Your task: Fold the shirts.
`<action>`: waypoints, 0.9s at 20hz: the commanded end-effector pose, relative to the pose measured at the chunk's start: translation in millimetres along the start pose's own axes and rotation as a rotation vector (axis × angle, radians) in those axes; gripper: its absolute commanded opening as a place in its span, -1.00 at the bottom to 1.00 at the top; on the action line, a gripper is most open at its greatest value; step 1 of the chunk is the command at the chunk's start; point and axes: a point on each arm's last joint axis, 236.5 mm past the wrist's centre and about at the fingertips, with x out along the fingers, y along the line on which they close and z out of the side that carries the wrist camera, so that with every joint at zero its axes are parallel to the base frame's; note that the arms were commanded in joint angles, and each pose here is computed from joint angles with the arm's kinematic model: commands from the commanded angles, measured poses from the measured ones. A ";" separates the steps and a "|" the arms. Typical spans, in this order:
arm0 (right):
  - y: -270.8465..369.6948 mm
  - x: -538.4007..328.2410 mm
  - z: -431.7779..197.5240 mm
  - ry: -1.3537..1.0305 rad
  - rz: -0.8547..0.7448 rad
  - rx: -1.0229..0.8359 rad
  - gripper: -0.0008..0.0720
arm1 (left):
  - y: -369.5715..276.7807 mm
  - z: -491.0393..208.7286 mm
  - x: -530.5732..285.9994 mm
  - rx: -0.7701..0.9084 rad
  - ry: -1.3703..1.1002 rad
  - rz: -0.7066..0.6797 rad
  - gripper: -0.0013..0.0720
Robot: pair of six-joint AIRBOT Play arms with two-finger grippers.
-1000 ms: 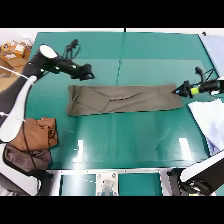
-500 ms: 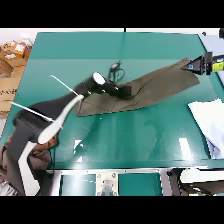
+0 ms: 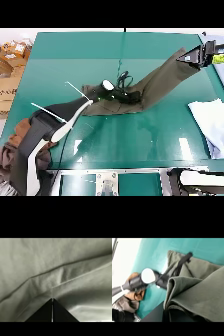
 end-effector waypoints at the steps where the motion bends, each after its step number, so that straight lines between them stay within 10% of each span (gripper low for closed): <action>1: 9.7 6.8 -1.4 0.013 0.019 0.007 -0.92 | -3.4 -5.3 -50.3 0.031 0.188 -0.033 -0.90; 8: 58.5 81.5 12.0 0.002 0.068 -0.009 -0.92 | 67.6 58.5 -227.2 0.081 0.183 0.341 -0.89; 18: 93.0 381.6 -50.7 -0.042 0.049 0.047 -0.92 | 112.6 97.3 -404.6 0.033 -0.070 0.464 -0.89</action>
